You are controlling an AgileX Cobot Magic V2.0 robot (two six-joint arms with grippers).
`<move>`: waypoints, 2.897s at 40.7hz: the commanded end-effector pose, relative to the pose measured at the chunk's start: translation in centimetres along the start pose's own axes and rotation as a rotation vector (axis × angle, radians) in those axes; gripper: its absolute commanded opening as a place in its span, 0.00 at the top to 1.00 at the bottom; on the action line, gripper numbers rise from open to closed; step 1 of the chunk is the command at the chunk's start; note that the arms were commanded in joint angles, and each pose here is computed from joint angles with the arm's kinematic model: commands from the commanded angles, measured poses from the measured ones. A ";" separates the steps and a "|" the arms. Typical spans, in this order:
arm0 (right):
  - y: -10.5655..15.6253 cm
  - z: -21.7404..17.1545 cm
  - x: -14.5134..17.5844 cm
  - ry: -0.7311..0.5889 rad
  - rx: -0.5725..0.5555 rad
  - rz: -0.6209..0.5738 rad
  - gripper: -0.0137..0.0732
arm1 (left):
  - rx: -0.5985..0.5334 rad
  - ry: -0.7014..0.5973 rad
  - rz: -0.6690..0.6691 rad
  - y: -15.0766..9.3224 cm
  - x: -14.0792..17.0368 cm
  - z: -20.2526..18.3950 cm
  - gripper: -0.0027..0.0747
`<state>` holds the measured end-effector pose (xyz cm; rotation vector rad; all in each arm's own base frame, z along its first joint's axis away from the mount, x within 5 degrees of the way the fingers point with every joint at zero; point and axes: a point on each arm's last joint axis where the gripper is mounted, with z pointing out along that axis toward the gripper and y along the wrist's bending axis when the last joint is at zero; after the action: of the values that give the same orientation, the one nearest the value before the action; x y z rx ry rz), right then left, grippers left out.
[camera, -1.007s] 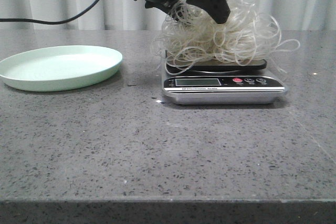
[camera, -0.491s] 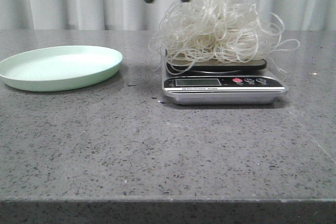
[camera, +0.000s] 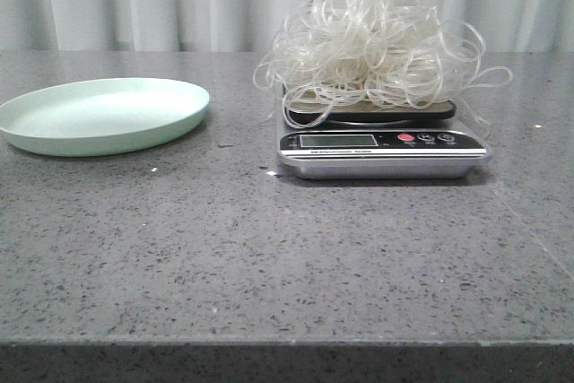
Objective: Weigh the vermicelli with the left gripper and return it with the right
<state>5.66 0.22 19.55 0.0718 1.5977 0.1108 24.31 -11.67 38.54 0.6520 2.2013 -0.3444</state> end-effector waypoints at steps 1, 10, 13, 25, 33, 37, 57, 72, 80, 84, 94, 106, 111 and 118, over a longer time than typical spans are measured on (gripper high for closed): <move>0.0 -0.2 -1.0 -0.096 0.008 0.002 0.67 | -0.069 -0.192 -0.047 0.5 0.6 -4.0 0.56; 0.0 -0.2 -1.0 -0.096 0.008 0.002 0.67 | -0.206 -0.381 -0.085 0.8 5.8 -9.1 0.67; 0.0 -0.2 -1.0 -0.096 0.008 0.002 0.67 | -0.243 -0.421 -0.081 0.6 7.5 -10.2 0.70; 0.0 -0.2 -1.0 -0.096 0.008 0.002 0.67 | -0.336 -0.460 -0.019 -0.6 13.9 -11.5 0.79; 0.0 -0.2 -1.1 -0.108 0.009 0.002 0.67 | -0.363 -0.529 -0.006 -1.1 17.1 -10.9 0.79; -0.1 -0.2 -1.3 -0.132 0.011 0.002 0.67 | -0.377 -0.574 -0.001 -1.2 18.3 -10.6 0.79; 0.9 -2.0 -11.1 -0.392 -0.035 0.215 0.67 | -0.406 -0.666 0.007 -1.1 18.9 -10.4 0.79; 3.6 3.8 -21.9 -0.032 -0.132 0.192 0.67 | -0.406 -0.668 0.007 -1.1 18.8 -10.4 0.79; 4.7 8.6 -24.4 0.216 -0.202 0.047 0.67 | -0.407 -0.670 0.008 -1.1 18.8 -10.4 0.79; 5.5 11.2 -25.2 0.310 -0.280 0.020 0.66 | -0.407 -0.670 0.008 -1.1 18.8 -10.4 0.79; 7.1 16.5 -25.7 0.437 -0.466 0.068 0.32 | -0.407 -0.670 0.008 -1.1 18.8 -10.4 0.79; 8.6 22.6 -24.3 0.615 -0.666 0.194 0.17 | -0.407 -0.670 0.008 -1.1 18.8 -10.4 0.79; 9.6 24.6 -23.2 0.678 -0.745 0.175 0.17 | -0.407 -0.670 0.008 -1.1 18.8 -10.4 0.79; 11.4 26.7 -21.3 0.726 -0.824 0.083 0.17 | -0.407 -0.670 0.008 -1.1 18.8 -10.4 0.79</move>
<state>33.18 8.87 39.24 -0.5319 2.2438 0.9171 6.81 -1.69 29.25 0.3024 1.6545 -0.0756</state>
